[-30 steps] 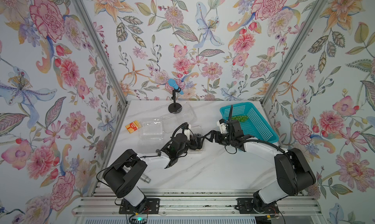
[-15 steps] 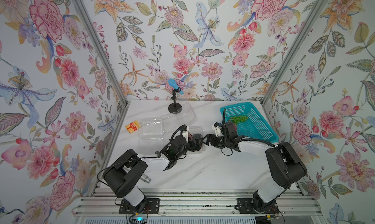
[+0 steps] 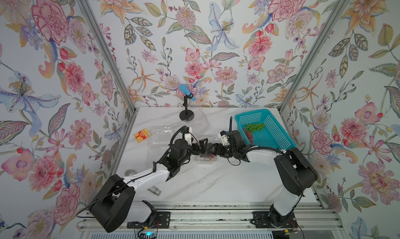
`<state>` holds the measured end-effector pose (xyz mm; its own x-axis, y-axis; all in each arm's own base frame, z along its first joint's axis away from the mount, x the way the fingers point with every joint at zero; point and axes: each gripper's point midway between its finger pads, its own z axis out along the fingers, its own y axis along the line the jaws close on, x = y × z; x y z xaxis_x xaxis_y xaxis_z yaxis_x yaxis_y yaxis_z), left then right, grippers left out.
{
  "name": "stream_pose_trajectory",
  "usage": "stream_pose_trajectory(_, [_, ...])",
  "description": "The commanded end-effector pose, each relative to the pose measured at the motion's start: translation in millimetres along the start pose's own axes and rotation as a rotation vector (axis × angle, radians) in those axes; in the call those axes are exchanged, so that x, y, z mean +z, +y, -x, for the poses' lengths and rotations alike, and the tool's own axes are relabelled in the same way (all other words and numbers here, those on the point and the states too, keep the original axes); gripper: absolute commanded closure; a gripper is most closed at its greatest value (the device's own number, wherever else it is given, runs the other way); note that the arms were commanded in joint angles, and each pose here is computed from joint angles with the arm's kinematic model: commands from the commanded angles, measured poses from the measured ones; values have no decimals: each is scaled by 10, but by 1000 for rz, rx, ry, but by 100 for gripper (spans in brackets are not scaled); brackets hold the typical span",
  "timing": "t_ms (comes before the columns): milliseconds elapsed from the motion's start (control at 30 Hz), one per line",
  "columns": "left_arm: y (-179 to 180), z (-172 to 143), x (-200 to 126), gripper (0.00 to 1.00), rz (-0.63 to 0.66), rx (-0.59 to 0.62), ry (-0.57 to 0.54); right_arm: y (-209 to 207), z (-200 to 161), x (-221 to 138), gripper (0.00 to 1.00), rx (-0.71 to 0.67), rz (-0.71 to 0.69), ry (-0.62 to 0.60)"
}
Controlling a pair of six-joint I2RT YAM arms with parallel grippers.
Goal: Pack grapes into containers
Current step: Move the packing box to the center of the board, then close the packing box at the center of the board.
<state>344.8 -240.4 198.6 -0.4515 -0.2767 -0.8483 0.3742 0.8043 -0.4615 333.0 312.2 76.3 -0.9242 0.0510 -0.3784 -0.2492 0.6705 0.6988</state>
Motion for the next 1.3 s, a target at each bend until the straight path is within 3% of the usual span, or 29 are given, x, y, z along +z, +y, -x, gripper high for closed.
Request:
stream_pose_trajectory(0, [141, 16, -107, 0, 55, 34, 14, 154, 110, 127, 28, 0, 28, -26])
stream_pose_trajectory(233, [130, -12, -116, 0, 29, -24, 12, 322, 160, 362, 30, 4, 61, -8])
stream_pose_trajectory(533, [127, -38, 28, 0, 6, -176, -24, 256, 220, 225, 27, 35, 64, -43])
stream_pose_trajectory(733, [-25, -88, 226, 0, -35, -187, -4, 212, 182, 147, 27, 37, 64, -46])
stream_pose_trajectory(1267, [8, -370, 419, 0, -38, -214, 51, 90, -42, 9, 27, 26, 54, -51])
